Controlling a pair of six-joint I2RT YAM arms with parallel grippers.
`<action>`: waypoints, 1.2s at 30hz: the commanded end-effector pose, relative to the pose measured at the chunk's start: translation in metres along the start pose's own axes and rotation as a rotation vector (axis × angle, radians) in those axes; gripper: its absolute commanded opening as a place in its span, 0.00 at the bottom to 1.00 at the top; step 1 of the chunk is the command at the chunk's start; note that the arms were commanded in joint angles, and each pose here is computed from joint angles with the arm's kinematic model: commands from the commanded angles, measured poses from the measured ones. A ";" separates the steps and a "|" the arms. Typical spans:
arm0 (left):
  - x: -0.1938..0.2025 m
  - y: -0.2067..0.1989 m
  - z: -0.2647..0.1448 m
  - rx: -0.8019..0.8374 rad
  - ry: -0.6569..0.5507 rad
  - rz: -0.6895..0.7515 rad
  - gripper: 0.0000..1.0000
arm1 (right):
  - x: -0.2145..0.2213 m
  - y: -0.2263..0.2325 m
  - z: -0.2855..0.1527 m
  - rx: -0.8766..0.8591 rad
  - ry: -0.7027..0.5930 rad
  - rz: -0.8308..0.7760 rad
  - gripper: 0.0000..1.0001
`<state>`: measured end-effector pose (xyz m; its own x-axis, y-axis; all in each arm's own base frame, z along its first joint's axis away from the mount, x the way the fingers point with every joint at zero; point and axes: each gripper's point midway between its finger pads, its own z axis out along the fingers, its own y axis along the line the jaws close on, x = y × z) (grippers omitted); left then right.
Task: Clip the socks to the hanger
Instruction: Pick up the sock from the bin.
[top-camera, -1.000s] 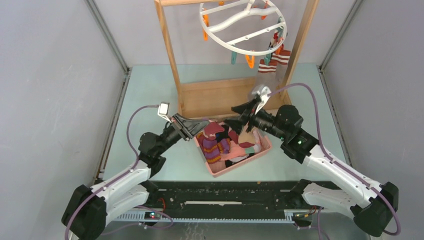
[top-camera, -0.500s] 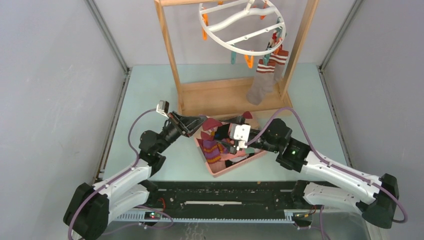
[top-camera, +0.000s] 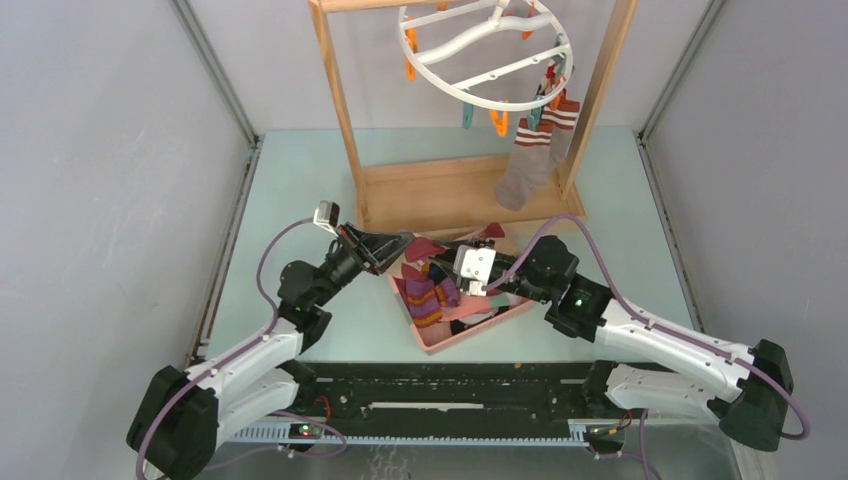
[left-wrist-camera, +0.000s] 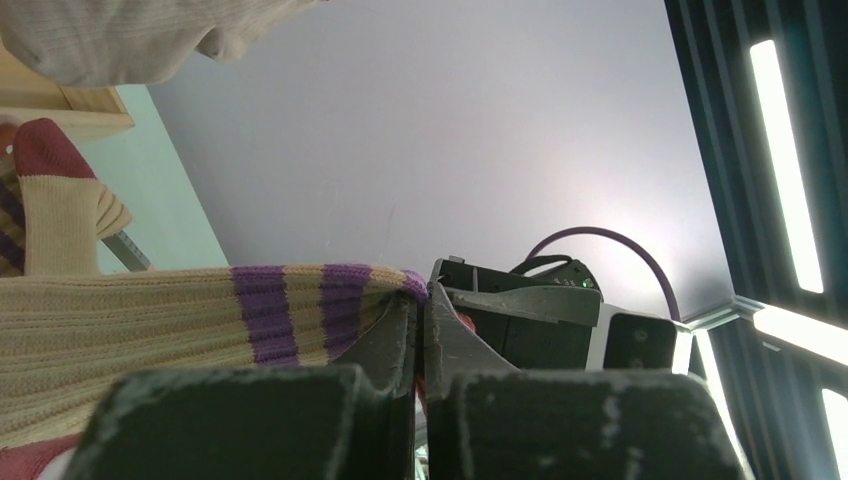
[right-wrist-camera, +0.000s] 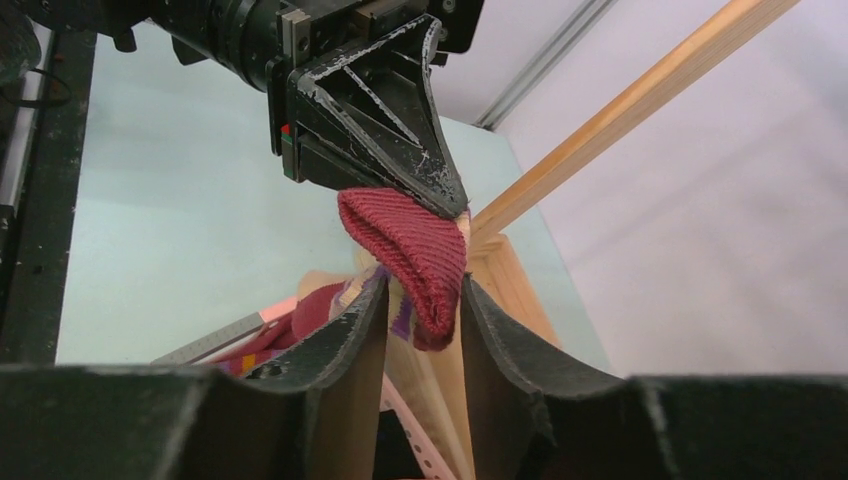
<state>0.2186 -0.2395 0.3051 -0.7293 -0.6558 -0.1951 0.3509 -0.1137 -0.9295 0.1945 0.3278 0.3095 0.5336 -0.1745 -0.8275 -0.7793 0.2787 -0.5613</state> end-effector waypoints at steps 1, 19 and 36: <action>-0.002 -0.031 0.005 0.090 0.015 0.019 0.00 | -0.013 -0.009 0.003 0.031 -0.050 -0.022 0.36; 0.002 -0.059 -0.012 0.234 0.018 0.245 0.76 | -0.005 -0.027 -0.028 0.037 -0.045 0.260 0.01; 0.021 -0.054 -0.040 0.342 0.022 1.143 1.00 | 0.004 -0.038 -0.068 0.040 -0.053 0.393 0.00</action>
<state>0.1660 -0.2083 0.3513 -0.0875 -0.6077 -0.7893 0.9145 0.2651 -0.3055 0.2117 0.2539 0.3197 0.2406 -0.0356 -0.9700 -0.8961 0.3758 -0.2361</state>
